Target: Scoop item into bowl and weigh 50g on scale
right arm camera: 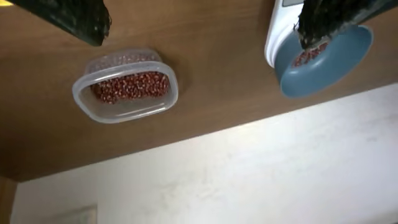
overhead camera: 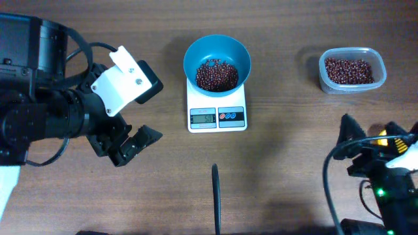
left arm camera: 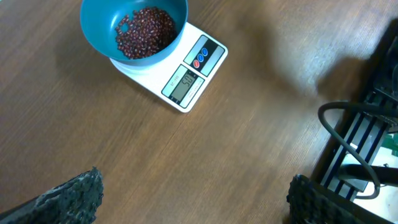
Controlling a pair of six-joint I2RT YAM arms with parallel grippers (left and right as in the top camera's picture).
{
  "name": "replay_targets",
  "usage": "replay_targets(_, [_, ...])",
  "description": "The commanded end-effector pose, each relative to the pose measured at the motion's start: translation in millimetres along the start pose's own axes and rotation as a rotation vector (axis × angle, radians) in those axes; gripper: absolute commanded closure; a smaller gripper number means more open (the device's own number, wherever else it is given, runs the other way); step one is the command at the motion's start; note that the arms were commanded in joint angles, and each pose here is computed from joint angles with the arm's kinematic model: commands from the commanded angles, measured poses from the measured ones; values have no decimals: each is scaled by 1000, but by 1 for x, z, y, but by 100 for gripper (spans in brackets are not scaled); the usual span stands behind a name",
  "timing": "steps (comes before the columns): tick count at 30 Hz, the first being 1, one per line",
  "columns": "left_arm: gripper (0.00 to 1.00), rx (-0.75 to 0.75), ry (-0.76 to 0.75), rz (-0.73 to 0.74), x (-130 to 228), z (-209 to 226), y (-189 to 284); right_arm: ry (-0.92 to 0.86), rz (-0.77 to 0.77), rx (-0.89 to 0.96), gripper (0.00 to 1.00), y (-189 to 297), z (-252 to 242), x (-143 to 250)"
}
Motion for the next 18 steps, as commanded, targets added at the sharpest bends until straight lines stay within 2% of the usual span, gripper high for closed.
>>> replay_targets(1, [1,-3,-19,-19,-3,0,4,23,0,-36,1,-5,-1,12])
replay_targets(4, [1,-3,-19,-19,-3,0,4,130,0,-60,1,-5,2,13])
replay_targets(18, [1,-3,-19,-19,-3,0,4,182,29,-68,1,-11,0,24])
Point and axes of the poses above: each gripper's point midway between its finger pads, its own y axis back along the fingers, its own z axis along the line the jaws close on, x = y × z, the point moved 8 cm from there along y, back along the fingers, and after that the axes turned 4 degrees about -y, right-handed, at the moved point
